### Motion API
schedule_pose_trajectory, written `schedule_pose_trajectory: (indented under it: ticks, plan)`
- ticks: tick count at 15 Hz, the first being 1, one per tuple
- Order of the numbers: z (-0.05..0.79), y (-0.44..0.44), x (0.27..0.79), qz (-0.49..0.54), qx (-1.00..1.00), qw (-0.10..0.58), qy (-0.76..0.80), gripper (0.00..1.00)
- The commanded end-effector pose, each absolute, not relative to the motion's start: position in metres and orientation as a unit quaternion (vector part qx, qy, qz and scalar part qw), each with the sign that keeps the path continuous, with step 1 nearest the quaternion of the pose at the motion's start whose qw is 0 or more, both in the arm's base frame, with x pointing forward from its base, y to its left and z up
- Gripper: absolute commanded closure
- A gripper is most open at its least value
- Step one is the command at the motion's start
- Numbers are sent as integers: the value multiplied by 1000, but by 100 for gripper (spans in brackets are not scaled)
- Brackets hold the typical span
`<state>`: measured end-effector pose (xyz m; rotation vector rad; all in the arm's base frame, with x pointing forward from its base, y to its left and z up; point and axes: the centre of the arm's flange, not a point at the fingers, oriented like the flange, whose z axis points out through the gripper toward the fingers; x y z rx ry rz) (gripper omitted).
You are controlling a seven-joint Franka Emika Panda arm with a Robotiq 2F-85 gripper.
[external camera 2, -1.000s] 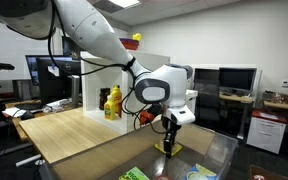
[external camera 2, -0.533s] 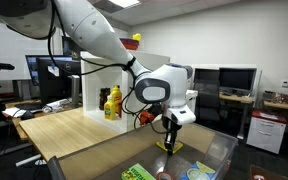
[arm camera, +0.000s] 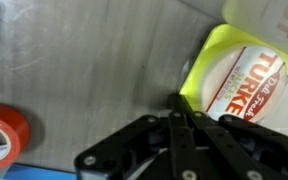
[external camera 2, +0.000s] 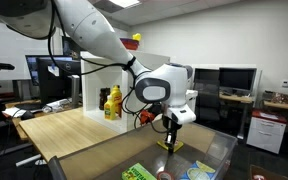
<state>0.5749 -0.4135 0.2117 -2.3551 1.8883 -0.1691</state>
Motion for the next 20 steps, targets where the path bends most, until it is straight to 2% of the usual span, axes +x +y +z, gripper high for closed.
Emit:
schedule_pose_trajectory:
  ticks: [1, 6, 7, 9, 13, 20]
  plan:
    - [208, -409, 574, -54, -781, 75, 617, 100]
    - [219, -400, 581, -62, -785, 87, 611, 100]
    - [222, -396, 583, -60, -785, 91, 610, 74]
    - [226, -389, 585, -57, -788, 100, 604, 69]
    - [229, -378, 588, -55, -793, 109, 597, 43]
    - [235, -374, 591, -62, -801, 117, 584, 8]
